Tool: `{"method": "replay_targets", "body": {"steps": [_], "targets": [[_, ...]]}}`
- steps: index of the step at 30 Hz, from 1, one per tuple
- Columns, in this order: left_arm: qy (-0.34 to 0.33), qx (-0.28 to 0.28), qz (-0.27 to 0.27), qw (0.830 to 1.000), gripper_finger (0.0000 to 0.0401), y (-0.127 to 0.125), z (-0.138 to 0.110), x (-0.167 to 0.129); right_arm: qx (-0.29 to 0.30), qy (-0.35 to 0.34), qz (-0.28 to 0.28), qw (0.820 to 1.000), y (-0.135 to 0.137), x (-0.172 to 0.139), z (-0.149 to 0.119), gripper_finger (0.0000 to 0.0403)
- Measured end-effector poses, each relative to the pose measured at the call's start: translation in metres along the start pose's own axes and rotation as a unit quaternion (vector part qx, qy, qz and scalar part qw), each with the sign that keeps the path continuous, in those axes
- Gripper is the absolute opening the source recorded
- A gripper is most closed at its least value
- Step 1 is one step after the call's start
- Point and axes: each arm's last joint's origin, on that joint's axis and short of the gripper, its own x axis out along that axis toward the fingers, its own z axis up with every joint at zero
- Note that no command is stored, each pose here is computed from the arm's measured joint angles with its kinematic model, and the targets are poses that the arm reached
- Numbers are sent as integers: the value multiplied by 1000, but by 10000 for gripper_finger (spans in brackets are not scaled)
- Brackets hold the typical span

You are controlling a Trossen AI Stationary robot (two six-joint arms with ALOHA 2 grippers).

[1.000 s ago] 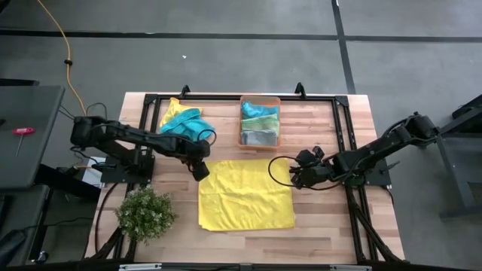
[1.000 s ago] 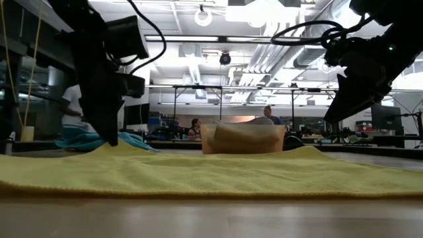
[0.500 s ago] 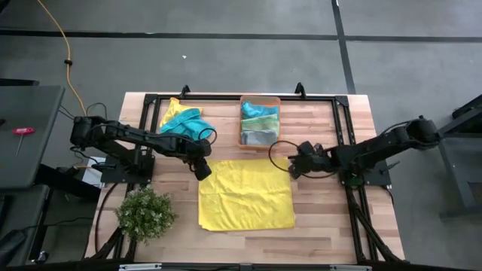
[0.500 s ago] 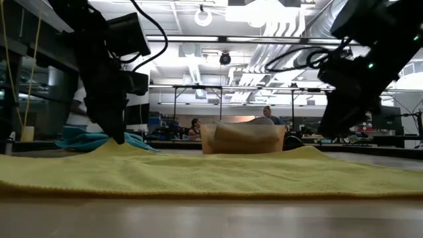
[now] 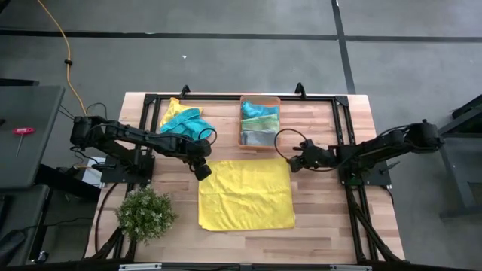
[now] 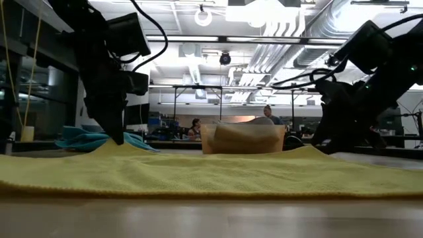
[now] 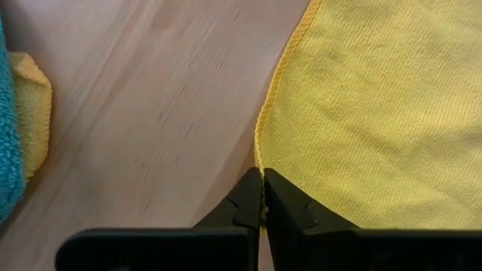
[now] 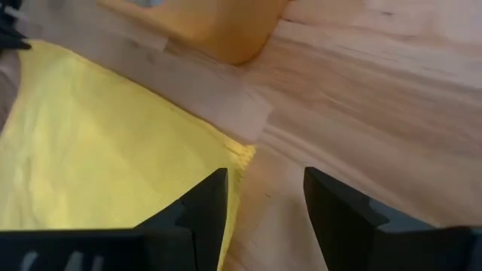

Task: Fold microfiber towels
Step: Fold the right yellow microfiber cloth

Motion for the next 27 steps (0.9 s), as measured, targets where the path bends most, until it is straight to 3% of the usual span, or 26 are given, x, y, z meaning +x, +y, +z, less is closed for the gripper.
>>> {"method": "replay_targets", "body": {"steps": [14, 21, 27], "targets": [[-5, 0, 0, 1000, 0, 0, 1, 0, 28, -17, 43, 999, 10, 12, -6, 168], [-9, 0, 1, 1000, 0, -1, 1, 0, 29, -32, 14, 999, 5, 19, -7, 161], [-14, -1, -1, 1000, 0, -1, 2, 0, 29, -47, 8, 998, 4, 20, -7, 133]]}}
